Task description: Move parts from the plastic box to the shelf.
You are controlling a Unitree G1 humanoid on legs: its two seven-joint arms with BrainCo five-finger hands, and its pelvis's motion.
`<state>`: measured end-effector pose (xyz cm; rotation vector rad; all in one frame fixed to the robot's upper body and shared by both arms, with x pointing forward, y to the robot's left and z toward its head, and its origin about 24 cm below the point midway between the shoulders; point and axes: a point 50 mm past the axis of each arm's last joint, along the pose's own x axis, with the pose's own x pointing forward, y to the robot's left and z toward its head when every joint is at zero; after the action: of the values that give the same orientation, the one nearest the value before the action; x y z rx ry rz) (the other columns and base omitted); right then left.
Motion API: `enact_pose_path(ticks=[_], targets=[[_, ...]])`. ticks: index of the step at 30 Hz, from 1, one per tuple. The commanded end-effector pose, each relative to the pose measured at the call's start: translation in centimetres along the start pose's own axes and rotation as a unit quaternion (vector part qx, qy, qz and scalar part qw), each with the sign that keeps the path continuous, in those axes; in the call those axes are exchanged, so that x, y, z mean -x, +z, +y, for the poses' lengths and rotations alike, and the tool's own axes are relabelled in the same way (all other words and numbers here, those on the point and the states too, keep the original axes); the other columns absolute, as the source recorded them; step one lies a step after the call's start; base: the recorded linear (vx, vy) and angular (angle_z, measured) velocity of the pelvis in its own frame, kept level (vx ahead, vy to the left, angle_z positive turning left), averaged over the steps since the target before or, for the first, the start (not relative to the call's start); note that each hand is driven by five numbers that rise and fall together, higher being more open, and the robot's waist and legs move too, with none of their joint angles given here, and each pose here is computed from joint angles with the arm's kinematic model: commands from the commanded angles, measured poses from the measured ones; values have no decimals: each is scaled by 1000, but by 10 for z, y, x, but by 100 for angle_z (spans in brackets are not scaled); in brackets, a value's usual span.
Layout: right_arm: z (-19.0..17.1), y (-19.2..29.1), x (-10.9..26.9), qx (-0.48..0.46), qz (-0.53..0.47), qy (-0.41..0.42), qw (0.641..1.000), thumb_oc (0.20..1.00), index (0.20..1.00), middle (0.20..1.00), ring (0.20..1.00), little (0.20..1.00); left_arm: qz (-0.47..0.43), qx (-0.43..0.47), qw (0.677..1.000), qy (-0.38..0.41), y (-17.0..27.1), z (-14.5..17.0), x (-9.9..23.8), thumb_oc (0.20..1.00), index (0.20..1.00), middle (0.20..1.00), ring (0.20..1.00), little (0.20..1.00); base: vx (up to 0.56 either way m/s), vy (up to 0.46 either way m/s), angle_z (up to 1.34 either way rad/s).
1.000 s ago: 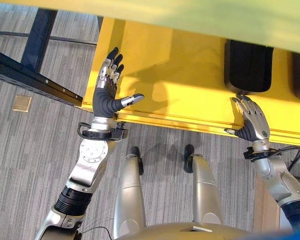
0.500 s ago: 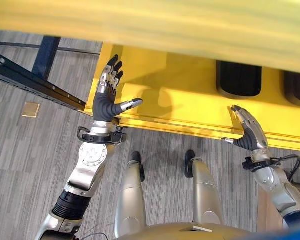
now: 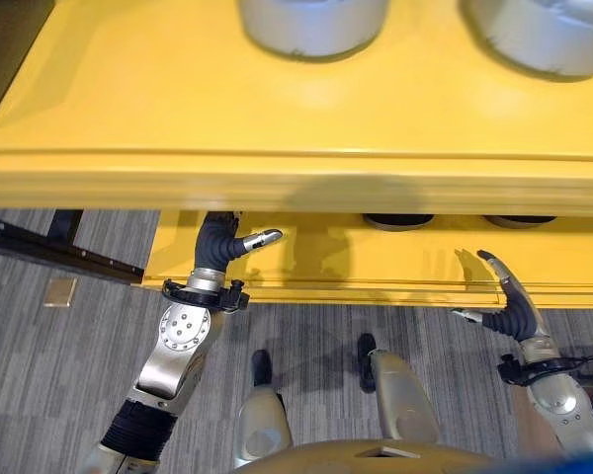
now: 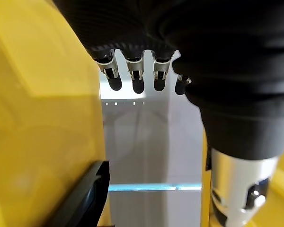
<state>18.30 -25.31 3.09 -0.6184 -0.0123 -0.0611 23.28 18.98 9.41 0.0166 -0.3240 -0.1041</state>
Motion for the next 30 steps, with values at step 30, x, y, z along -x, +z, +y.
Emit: enact_pose_path(ticks=[30], targets=[[34, 14, -20, -180, -9, 23, 983, 1000, 1000, 1000, 1000, 1000, 45, 33, 998, -16, -25, -12, 9, 1000, 1000, 1000, 1000, 1000, 49, 16, -28]])
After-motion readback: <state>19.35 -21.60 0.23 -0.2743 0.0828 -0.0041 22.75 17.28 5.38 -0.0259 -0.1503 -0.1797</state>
